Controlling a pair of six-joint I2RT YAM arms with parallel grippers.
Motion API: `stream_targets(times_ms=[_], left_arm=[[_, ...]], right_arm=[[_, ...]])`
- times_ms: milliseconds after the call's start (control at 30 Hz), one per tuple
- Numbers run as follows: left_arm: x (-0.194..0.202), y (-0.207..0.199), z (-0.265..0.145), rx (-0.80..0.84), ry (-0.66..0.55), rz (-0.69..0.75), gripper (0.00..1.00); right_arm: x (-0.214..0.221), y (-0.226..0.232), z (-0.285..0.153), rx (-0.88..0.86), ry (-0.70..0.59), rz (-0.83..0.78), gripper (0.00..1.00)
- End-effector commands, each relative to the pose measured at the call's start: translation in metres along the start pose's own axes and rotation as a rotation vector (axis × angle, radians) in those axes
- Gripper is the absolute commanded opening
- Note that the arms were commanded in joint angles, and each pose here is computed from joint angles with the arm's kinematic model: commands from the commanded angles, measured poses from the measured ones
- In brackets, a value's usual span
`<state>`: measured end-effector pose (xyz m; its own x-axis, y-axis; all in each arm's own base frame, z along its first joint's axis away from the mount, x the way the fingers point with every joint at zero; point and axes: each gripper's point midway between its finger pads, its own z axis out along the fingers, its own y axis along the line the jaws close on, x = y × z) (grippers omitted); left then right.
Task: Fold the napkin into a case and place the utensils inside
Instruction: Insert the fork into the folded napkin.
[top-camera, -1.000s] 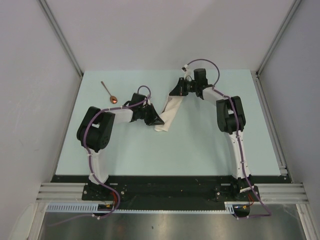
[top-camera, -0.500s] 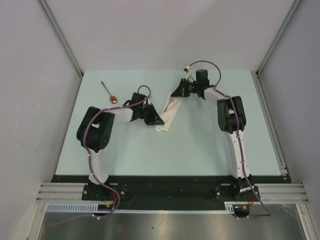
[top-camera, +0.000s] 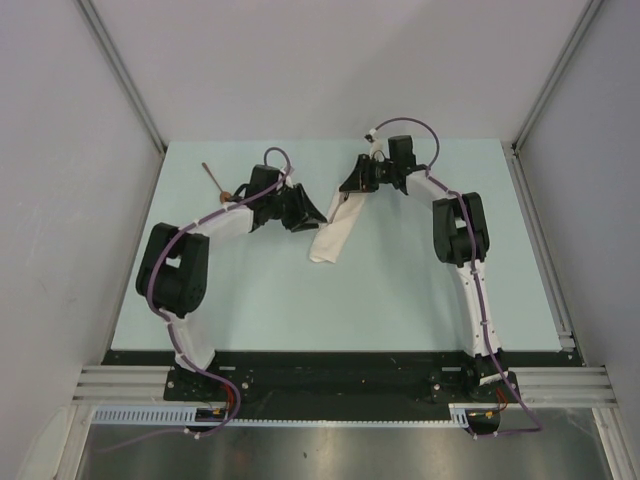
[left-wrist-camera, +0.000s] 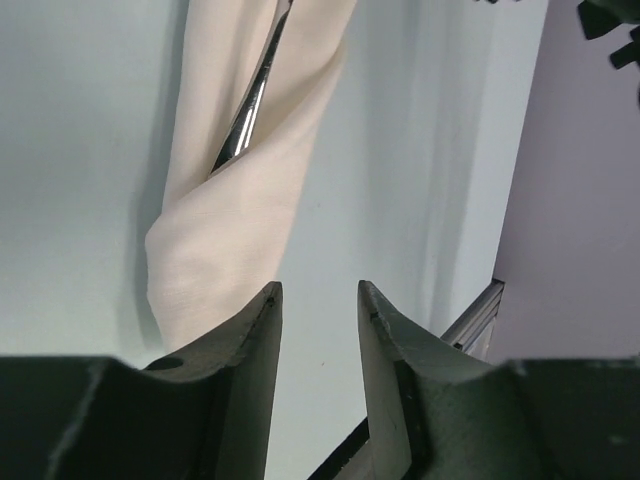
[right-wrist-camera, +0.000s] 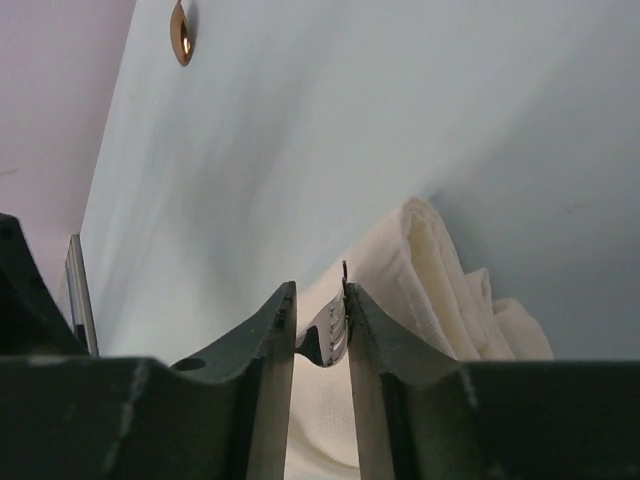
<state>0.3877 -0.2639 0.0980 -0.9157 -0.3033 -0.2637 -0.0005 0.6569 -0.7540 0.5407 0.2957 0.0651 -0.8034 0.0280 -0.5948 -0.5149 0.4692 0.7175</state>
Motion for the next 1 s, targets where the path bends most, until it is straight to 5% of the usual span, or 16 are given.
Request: stream_targets(times_ms=[0, 367, 767, 967], left_arm=[[-0.031, -0.028, -0.031, 0.036, -0.097, 0.076, 0.41], [-0.045, -0.029, -0.053, 0.023, -0.146, 0.086, 0.48], [-0.048, -0.028, -0.058, 0.023, -0.152, 0.089, 0.48], [-0.048, -0.025, -0.059, 0.016, -0.154, 0.088, 0.48]], right_arm=[[-0.013, 0.004, 0.004, 0.036, -0.002, -0.048, 0.34], [-0.027, 0.005, 0.002, 0.101, 0.0, -0.096, 0.45], [-0.012, 0.023, 0.0, 0.086, 0.047, -0.113, 0.39], [-0.022, 0.016, -0.004, 0.133, 0.023, -0.153, 0.49]])
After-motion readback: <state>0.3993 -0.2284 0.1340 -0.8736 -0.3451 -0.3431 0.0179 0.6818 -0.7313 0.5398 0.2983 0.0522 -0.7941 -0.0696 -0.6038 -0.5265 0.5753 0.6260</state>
